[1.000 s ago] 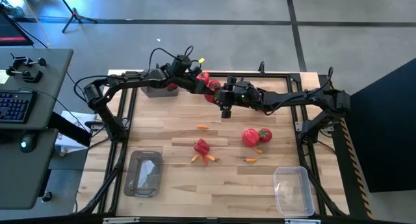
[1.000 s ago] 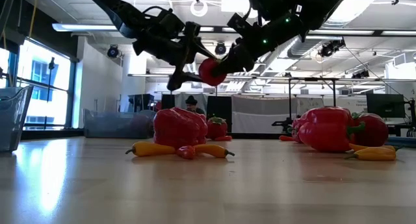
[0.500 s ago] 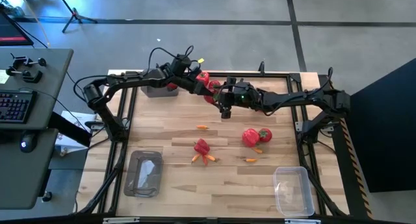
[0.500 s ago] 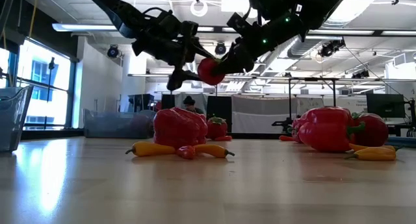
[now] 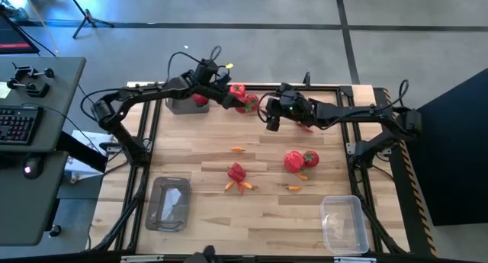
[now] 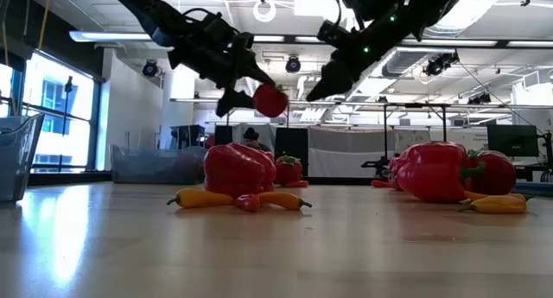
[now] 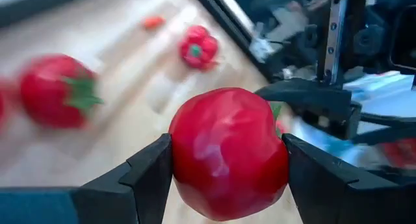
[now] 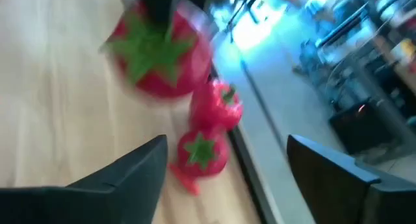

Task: Sort produce into baskets
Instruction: Put the red tomato into the top black bin

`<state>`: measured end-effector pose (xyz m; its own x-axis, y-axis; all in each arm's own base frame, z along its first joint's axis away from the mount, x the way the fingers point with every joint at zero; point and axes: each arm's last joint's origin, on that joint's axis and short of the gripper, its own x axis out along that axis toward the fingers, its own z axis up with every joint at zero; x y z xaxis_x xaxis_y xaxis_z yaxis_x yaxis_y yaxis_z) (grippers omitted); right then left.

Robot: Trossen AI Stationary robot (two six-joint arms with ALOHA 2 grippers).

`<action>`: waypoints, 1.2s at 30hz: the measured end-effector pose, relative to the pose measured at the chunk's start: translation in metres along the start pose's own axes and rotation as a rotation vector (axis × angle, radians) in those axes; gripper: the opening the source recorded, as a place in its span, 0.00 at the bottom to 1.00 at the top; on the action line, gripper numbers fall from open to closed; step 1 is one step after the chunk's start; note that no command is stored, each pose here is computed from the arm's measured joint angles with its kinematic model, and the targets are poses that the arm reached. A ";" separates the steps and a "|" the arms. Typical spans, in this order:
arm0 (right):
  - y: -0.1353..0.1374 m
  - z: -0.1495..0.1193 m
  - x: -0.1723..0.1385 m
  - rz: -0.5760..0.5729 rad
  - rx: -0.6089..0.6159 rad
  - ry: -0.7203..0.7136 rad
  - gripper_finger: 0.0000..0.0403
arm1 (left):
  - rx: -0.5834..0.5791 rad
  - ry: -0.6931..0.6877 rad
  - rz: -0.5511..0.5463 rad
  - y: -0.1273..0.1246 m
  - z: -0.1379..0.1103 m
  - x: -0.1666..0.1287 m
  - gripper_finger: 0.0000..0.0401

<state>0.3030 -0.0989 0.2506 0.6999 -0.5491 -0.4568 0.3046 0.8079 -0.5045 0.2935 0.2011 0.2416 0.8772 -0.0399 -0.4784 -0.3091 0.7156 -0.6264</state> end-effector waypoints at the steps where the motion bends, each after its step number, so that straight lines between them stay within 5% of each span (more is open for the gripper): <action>1: -0.001 -0.003 0.001 0.017 0.018 0.014 0.69 | 0.027 -0.013 0.043 0.001 0.001 -0.005 0.60; 10: -0.015 -0.011 0.007 0.083 0.110 0.007 0.21 | 0.179 -0.013 0.487 -0.007 -0.003 -0.057 0.59; 14: -0.019 -0.012 0.008 0.085 0.117 0.000 0.03 | 0.114 0.048 0.743 -0.008 -0.015 -0.084 0.59; 22: -0.021 -0.010 0.009 0.121 0.108 -0.045 0.04 | -0.013 0.161 1.054 0.016 -0.027 -0.113 0.59; 36: -0.021 -0.011 0.009 0.122 0.110 -0.042 0.00 | -0.177 0.283 1.155 0.086 -0.036 -0.109 0.59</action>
<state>0.2962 -0.1228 0.2489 0.7616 -0.4383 -0.4774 0.2830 0.8876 -0.3634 0.1581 0.2419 0.2172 -0.0552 0.3947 -0.9171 -0.9252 0.3252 0.1957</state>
